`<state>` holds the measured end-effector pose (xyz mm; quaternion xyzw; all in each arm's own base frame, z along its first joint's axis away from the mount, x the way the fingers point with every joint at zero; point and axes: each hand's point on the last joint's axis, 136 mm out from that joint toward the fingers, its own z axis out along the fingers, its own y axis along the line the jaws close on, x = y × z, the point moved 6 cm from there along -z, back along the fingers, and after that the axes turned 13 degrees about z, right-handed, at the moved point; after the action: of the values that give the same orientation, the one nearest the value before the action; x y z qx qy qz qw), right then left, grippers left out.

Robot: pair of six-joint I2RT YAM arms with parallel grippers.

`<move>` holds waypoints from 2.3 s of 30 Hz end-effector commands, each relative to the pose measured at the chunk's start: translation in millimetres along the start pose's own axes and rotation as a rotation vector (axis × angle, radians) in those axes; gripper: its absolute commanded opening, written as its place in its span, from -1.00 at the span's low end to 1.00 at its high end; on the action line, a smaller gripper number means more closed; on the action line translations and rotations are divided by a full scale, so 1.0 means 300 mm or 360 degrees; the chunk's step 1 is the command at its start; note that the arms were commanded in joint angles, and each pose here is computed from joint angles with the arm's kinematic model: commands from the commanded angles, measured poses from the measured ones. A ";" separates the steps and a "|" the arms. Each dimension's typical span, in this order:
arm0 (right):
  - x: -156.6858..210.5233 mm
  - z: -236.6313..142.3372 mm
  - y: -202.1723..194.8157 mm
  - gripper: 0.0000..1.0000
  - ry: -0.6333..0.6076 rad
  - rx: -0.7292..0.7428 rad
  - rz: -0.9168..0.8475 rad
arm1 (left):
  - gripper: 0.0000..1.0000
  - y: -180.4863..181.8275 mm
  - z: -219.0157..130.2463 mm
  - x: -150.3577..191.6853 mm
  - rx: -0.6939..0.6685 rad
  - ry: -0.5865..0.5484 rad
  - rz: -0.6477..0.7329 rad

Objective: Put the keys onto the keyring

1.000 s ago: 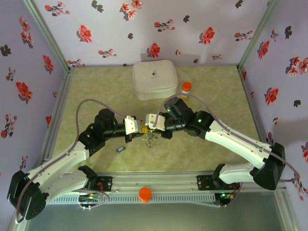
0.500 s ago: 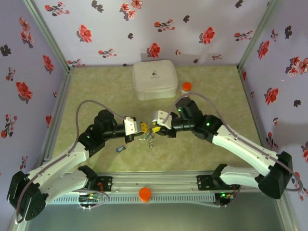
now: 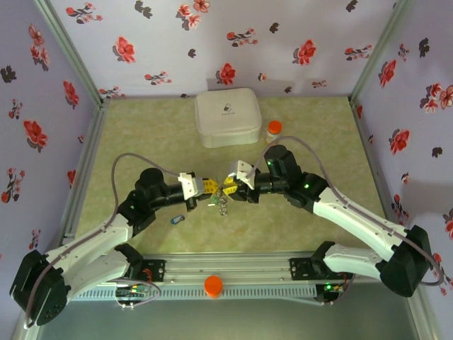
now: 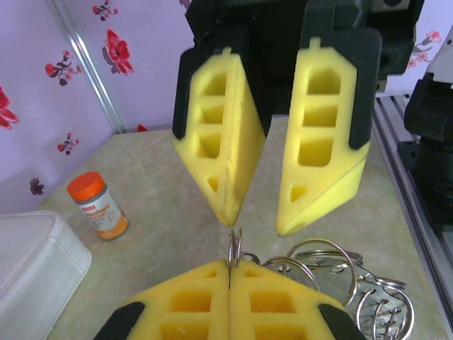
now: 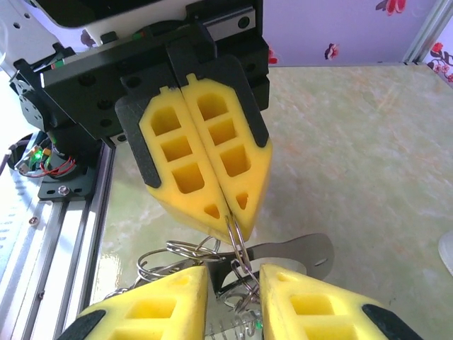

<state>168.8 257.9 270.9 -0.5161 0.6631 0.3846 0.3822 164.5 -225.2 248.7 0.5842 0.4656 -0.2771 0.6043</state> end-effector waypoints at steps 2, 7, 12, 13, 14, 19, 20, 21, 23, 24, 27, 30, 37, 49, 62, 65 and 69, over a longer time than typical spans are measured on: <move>0.036 0.003 -0.017 -0.50 0.0100 0.0069 -0.0043 | -1.00 0.018 -0.008 -0.046 -0.0028 -0.0115 0.0047; 0.022 0.006 -0.013 -0.54 0.0076 0.0035 -0.0058 | -1.00 0.021 -0.005 -0.047 -0.0019 -0.0115 0.0047; 0.020 0.010 -0.011 -0.66 0.0078 0.0011 -0.0057 | -1.00 0.020 -0.004 -0.050 -0.0011 -0.0115 0.0052; 0.023 0.012 -0.010 -0.69 0.0083 0.0004 -0.0054 | -1.00 0.021 -0.004 -0.050 -0.0011 -0.0115 0.0052; 0.022 0.011 -0.010 -0.73 0.0085 0.0004 -0.0056 | -1.00 0.021 -0.005 -0.050 -0.0012 -0.0115 0.0054; 0.018 0.010 -0.011 -0.91 0.0092 0.0005 -0.0057 | -1.00 0.020 -0.006 -0.052 -0.0007 -0.0117 0.0056; 0.019 0.011 -0.010 -0.94 0.0097 0.0003 -0.0056 | -1.00 0.021 -0.006 -0.057 -0.0005 -0.0123 0.0059; 0.019 0.013 -0.012 -0.96 0.0101 0.0002 -0.0054 | -1.00 0.021 -0.006 -0.059 -0.0002 -0.0125 0.0059; 0.023 0.018 -0.018 -1.00 0.0116 0.0009 -0.0047 | -1.00 0.021 -0.005 -0.063 0.0007 -0.0130 0.0059; 0.024 0.020 -0.020 -1.00 0.0125 0.0014 -0.0045 | -1.00 0.023 -0.006 -0.065 0.0007 -0.0131 0.0061; 0.032 0.030 -0.031 -1.00 0.0164 0.0028 -0.0036 | -1.00 0.022 -0.004 -0.062 0.0016 -0.0113 0.0072; 0.035 0.040 -0.036 -1.00 0.0182 0.0016 -0.0027 | -1.00 0.023 0.001 -0.060 0.0031 -0.0103 0.0069; 0.055 0.054 -0.041 -1.00 0.0232 0.0002 0.0004 | -1.00 0.030 0.006 -0.071 0.0031 -0.0128 0.0079; 0.025 0.021 -0.008 -0.61 0.0099 -0.0042 -0.0039 | -1.00 0.025 0.006 -0.066 0.0037 -0.0138 0.0065; 0.015 0.035 -0.012 -0.62 0.0028 -0.0060 -0.0035 | -1.00 0.029 0.007 -0.073 0.0024 -0.0163 0.0060; 0.011 0.038 -0.014 -0.73 0.0020 -0.0063 -0.0030 | -1.00 0.029 0.005 -0.076 0.0024 -0.0167 0.0059; 0.007 0.039 -0.014 -0.95 0.0017 -0.0066 -0.0024 | -1.00 0.031 0.006 -0.074 0.0015 -0.0160 0.0050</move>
<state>173.2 264.9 262.7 -0.5349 0.6566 0.3818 0.3699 163.3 -228.5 246.7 0.5897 0.4575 -0.2965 0.5958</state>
